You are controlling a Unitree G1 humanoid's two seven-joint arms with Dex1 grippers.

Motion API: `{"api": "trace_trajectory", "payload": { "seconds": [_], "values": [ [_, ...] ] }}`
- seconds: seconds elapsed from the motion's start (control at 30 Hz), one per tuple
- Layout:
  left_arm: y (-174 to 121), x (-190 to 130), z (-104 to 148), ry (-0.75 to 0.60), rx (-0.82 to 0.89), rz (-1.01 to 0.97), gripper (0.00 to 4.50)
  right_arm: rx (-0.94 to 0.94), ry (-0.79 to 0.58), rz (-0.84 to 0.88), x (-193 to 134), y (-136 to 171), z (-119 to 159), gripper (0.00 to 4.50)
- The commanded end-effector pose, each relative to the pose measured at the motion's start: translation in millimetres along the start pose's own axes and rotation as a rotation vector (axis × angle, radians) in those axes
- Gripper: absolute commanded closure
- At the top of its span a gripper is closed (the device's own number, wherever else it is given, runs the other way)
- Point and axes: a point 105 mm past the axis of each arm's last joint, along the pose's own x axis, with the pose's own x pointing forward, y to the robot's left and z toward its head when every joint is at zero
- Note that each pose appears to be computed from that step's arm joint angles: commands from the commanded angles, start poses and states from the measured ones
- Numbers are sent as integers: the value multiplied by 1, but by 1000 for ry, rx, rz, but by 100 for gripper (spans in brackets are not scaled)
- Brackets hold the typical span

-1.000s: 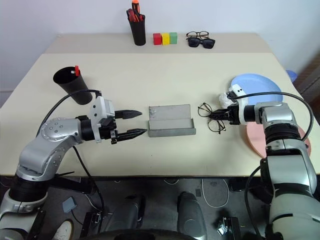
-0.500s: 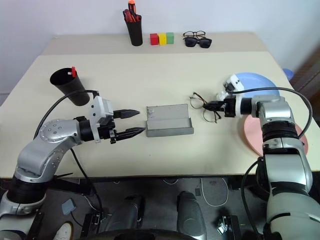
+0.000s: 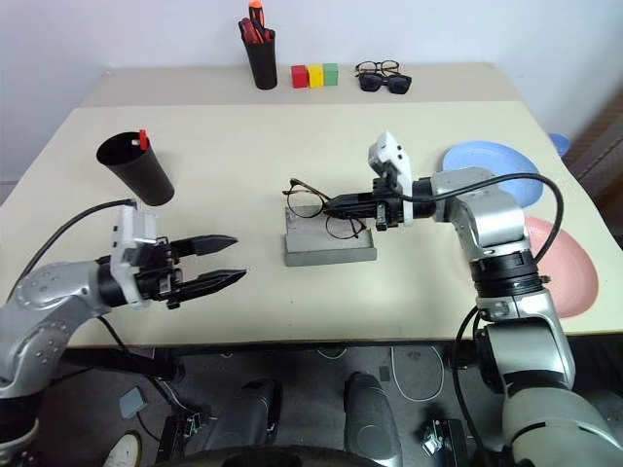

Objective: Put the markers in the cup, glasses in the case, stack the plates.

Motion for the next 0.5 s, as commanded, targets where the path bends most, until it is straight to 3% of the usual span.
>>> {"api": "trace_trajectory", "payload": {
  "seconds": [0.03,0.5],
  "values": [
    [-10,-11,14,-15,57,-45,155,-62,8,-32,3,-8,-3,449],
    [-12,-20,13,21,109,-38,155,-132,183,0,0,-16,-31,449]
  ]
}}
